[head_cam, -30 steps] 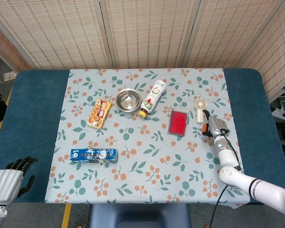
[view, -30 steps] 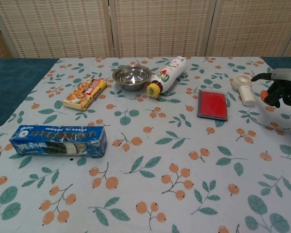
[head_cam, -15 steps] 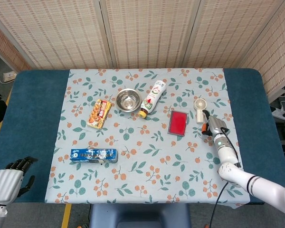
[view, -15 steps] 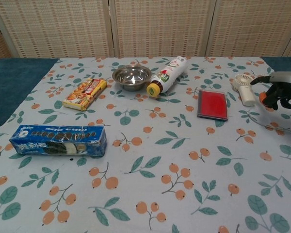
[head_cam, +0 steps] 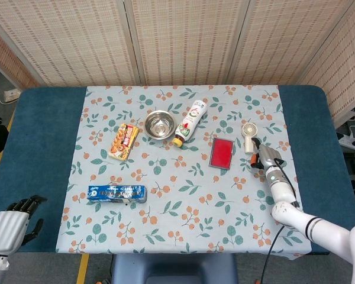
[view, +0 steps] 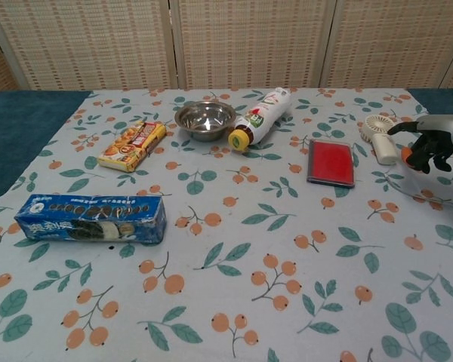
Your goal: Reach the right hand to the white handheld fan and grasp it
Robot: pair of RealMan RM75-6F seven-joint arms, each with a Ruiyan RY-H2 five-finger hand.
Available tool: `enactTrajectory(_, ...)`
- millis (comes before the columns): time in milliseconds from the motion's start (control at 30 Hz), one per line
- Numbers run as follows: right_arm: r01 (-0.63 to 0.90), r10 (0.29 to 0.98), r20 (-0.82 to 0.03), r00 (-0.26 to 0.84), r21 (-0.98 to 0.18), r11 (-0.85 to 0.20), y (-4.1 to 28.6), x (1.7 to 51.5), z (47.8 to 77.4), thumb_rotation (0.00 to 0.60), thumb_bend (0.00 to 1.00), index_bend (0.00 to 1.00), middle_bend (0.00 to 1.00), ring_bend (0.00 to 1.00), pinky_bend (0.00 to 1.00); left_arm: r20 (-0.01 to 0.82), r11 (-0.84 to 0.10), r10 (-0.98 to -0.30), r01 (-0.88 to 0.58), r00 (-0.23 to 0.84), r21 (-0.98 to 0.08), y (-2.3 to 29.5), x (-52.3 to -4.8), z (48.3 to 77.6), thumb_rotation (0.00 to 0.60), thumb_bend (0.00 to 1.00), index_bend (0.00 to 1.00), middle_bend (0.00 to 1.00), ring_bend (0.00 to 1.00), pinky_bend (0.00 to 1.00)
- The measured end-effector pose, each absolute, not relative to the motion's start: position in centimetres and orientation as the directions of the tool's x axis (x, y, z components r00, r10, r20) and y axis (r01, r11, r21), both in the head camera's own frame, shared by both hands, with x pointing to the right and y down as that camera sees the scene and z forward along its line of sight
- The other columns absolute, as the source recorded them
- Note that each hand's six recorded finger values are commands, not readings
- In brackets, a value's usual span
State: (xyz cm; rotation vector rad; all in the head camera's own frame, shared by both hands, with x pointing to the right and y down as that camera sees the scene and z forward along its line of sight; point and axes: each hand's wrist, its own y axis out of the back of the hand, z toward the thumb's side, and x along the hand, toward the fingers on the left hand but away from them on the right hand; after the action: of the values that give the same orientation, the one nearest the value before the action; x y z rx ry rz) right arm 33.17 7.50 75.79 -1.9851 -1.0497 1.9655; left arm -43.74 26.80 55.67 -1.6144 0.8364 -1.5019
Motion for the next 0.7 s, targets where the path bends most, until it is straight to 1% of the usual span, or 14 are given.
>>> enactTrajectory(700,0.366,0.567,-0.817,-0.11,-0.563,-0.741,7.31,32.94,76.31,0.6,0.69,0.0,0.76,0.66,0.8,0.496,-0.495,-0.864,0.034,0.09,-0.868,26.81,-43.78,55.69,0.6,0.42,0.26,0.25,0.3,0.43)
